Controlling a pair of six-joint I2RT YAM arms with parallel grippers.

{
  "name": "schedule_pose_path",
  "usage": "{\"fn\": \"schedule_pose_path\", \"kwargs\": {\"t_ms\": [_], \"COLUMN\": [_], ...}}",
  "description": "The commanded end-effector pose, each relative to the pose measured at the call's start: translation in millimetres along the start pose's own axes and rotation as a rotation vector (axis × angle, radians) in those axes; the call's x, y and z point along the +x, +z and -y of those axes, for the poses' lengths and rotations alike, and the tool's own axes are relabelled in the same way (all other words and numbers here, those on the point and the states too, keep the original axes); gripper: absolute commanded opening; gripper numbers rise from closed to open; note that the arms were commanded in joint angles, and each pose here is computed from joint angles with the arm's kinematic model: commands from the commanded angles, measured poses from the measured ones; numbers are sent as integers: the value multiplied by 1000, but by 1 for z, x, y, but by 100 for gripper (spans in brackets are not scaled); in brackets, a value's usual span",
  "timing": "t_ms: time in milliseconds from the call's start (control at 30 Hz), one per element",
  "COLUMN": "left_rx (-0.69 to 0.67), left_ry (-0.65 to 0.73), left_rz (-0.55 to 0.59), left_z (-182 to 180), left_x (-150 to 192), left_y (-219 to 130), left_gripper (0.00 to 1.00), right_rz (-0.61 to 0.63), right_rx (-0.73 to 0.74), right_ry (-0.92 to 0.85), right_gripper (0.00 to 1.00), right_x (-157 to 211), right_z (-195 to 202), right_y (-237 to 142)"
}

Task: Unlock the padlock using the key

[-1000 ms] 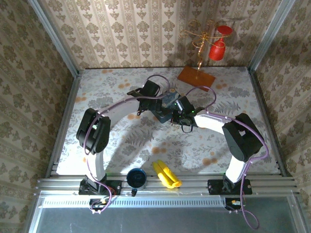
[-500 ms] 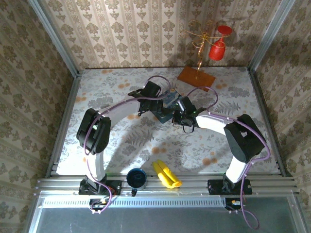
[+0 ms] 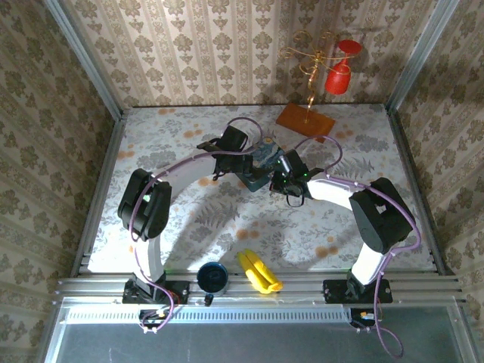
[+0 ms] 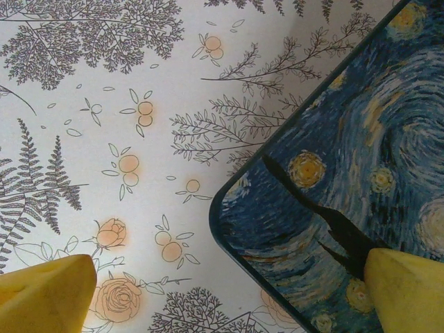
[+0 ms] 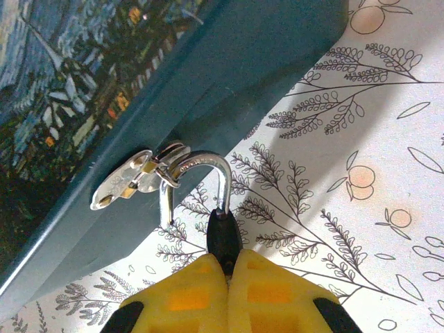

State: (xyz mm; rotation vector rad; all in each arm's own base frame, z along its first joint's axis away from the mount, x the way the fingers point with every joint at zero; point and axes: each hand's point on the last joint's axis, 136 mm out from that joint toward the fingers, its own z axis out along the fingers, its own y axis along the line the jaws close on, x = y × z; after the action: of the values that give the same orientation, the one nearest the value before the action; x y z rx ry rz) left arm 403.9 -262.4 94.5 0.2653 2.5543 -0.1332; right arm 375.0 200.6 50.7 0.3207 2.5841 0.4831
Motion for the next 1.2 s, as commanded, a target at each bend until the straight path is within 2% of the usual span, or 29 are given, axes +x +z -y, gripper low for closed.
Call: {"fn": "schedule_pose_path", "kwargs": {"t_ms": [0,1167], "left_rx": [-118,-107], "left_ry": [36,15], "left_rz": [-165,-165], "left_z": [-33,-37], "left_x": [50,52], "left_y": [17,17], "left_gripper": [100,100], "right_rz": [26,47], "right_rx": [-47,-62], "right_ry": [12,48], "right_gripper": [0,0], "right_x": [-9,-21], "right_z": [-7,-4], "right_y": [-9,-9]}}
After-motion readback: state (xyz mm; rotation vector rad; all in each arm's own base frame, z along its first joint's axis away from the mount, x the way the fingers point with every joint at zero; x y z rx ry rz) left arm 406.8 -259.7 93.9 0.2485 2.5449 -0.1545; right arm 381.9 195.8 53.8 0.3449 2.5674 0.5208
